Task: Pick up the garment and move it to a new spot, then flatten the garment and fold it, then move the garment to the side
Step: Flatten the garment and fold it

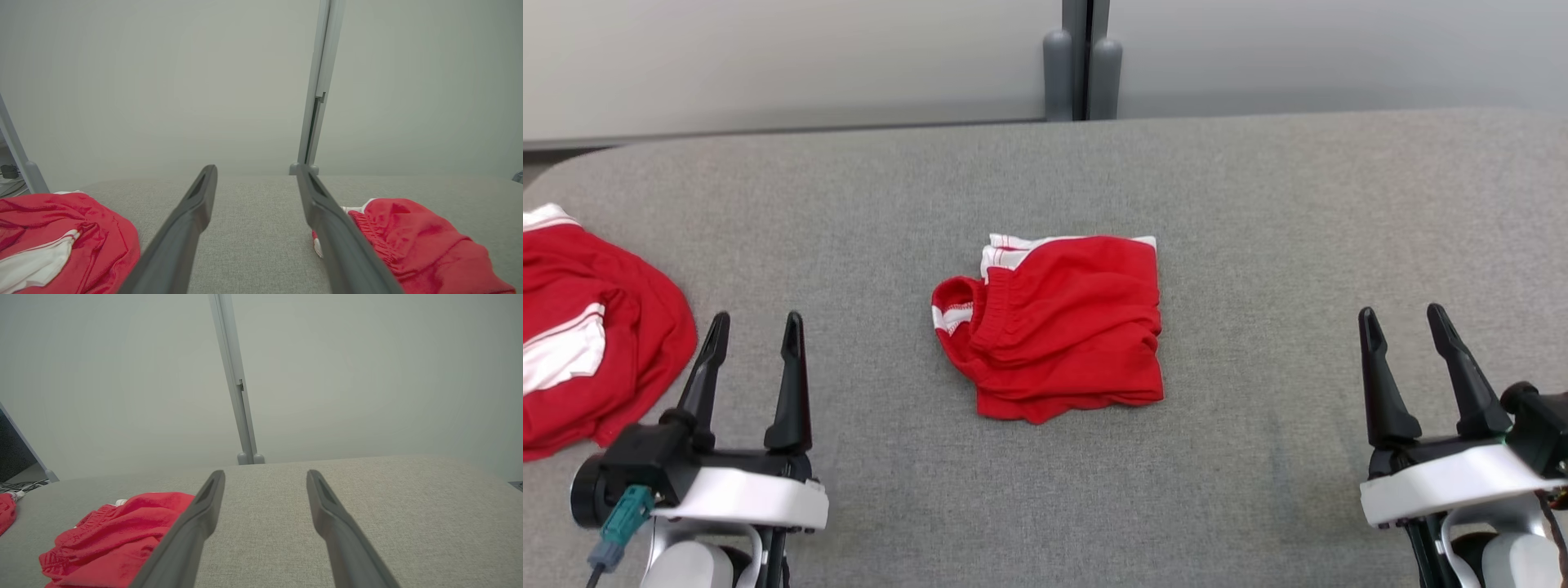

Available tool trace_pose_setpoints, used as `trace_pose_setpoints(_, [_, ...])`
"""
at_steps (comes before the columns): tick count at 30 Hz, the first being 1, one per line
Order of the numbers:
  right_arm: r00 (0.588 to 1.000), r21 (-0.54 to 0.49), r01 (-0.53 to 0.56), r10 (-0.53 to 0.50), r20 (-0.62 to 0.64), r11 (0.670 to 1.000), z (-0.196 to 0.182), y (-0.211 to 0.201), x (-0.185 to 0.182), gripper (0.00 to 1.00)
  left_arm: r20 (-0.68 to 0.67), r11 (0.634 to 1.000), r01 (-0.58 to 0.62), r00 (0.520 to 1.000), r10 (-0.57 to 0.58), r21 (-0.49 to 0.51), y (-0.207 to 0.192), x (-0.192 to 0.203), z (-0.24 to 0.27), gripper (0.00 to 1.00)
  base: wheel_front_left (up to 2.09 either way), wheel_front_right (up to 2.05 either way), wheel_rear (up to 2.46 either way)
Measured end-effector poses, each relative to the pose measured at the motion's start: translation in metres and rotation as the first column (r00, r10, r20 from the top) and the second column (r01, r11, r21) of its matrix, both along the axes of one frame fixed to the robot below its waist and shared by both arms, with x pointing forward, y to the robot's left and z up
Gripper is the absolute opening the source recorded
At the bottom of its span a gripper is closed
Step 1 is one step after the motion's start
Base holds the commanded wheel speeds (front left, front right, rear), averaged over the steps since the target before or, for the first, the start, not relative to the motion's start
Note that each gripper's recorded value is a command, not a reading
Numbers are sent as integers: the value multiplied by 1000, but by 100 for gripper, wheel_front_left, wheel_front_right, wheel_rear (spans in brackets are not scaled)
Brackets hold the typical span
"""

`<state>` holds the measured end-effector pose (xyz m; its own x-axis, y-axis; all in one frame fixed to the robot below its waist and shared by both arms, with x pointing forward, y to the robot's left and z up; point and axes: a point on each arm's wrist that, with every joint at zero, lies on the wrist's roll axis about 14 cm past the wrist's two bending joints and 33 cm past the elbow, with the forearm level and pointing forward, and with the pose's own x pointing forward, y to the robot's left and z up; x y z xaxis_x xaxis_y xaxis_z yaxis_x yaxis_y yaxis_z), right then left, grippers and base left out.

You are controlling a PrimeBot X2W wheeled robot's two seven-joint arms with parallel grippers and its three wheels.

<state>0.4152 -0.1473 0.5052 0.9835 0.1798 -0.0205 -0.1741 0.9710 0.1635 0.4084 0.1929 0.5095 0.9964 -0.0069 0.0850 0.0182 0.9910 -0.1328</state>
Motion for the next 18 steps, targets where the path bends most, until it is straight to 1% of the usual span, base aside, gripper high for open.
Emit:
trace_pose_setpoints(9, [1000, -10, 14, -14, 5, 1000, 14, -9, -32, 100, 2, 1000, -10, 1000, 10, 1, 1, -30, 8, 100, 0, 0, 0])
trace_pose_setpoints(18, [999, -16, 33, -33, 12, 999, 21, -17, -37, 100, 2, 1000, -12, 1000, 12, 7, 1, -34, 12, 100, 0, 0, 0])
